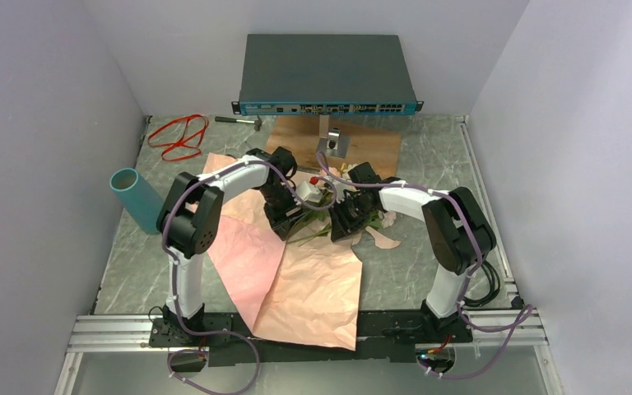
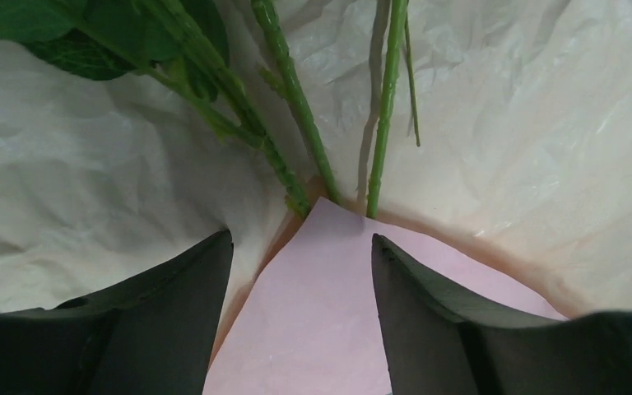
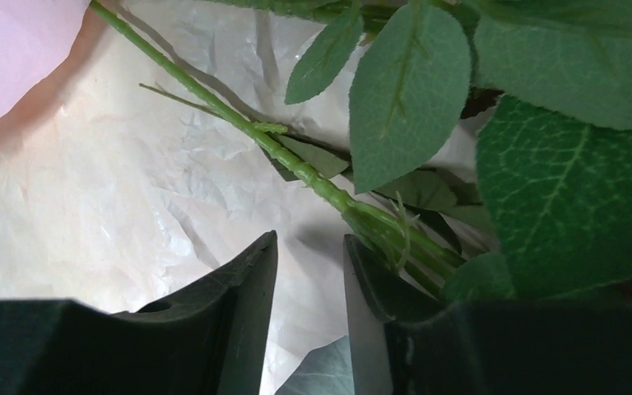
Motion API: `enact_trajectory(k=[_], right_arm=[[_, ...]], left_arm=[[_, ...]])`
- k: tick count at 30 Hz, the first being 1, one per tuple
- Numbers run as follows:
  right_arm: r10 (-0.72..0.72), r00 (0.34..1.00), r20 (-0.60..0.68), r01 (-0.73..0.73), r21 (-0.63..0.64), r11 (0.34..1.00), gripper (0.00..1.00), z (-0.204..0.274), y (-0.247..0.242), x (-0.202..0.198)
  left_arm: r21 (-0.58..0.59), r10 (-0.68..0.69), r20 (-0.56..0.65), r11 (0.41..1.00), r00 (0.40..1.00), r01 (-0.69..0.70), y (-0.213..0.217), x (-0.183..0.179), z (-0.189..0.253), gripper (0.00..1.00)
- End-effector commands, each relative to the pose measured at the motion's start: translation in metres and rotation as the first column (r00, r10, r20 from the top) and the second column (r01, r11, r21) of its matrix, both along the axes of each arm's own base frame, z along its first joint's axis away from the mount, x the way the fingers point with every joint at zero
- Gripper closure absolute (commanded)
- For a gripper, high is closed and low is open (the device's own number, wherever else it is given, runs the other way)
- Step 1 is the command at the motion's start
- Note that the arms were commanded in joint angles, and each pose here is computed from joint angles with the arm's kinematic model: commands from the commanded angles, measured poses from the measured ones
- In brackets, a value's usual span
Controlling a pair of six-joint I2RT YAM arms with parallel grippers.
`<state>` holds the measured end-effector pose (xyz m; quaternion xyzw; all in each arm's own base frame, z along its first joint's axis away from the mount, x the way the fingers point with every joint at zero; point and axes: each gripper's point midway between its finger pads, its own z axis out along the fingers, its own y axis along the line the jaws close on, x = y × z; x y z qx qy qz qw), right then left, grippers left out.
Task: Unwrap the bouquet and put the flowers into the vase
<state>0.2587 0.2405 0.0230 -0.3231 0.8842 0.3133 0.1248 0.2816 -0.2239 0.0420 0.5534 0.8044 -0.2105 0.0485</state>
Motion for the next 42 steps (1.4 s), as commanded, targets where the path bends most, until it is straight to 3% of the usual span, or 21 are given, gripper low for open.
enact_trajectory(k=[1,7,19,22,27,36,42], right_arm=[[-0.01,1.0,-0.011,0.01,-0.007,1.0,0.65,-0.007,0.004,0.008],[-0.033,0.998,-0.052,0.031,-0.029,0.999,0.68,-0.018,0.004,0.009],[-0.042,0.997,-0.065,0.04,-0.04,0.998,0.68,-0.02,0.004,0.01],[-0.043,0.997,-0.063,0.041,-0.038,0.998,0.68,-0.02,0.003,0.009],[-0.042,0.997,-0.057,0.04,-0.031,0.999,0.67,-0.016,0.005,0.011],[-0.031,0.998,-0.049,0.03,-0.019,0.999,0.48,-0.01,0.005,0.01],[-0.024,0.999,-0.038,0.023,-0.018,1.0,0.38,-0.007,0.005,0.01]], left_arm=[[0.011,-0.033,-0.051,0.999,0.998,0.033,-0.001,-0.011,-0.006,0.34],[0.037,-0.097,-0.104,0.994,0.99,0.102,0.016,-0.035,-0.001,0.37],[0.003,-0.281,-0.101,0.959,0.954,0.283,0.058,-0.083,0.048,0.56],[0.034,-0.328,-0.122,0.942,0.937,0.334,0.08,-0.098,0.059,0.52],[0.08,-0.351,-0.205,0.924,0.914,0.373,0.122,-0.13,0.069,0.31],[0.184,-0.332,-0.229,0.909,0.915,0.375,0.18,-0.163,0.075,0.21],[0.309,-0.327,-0.233,0.868,0.916,0.388,0.228,-0.18,0.053,0.14]])
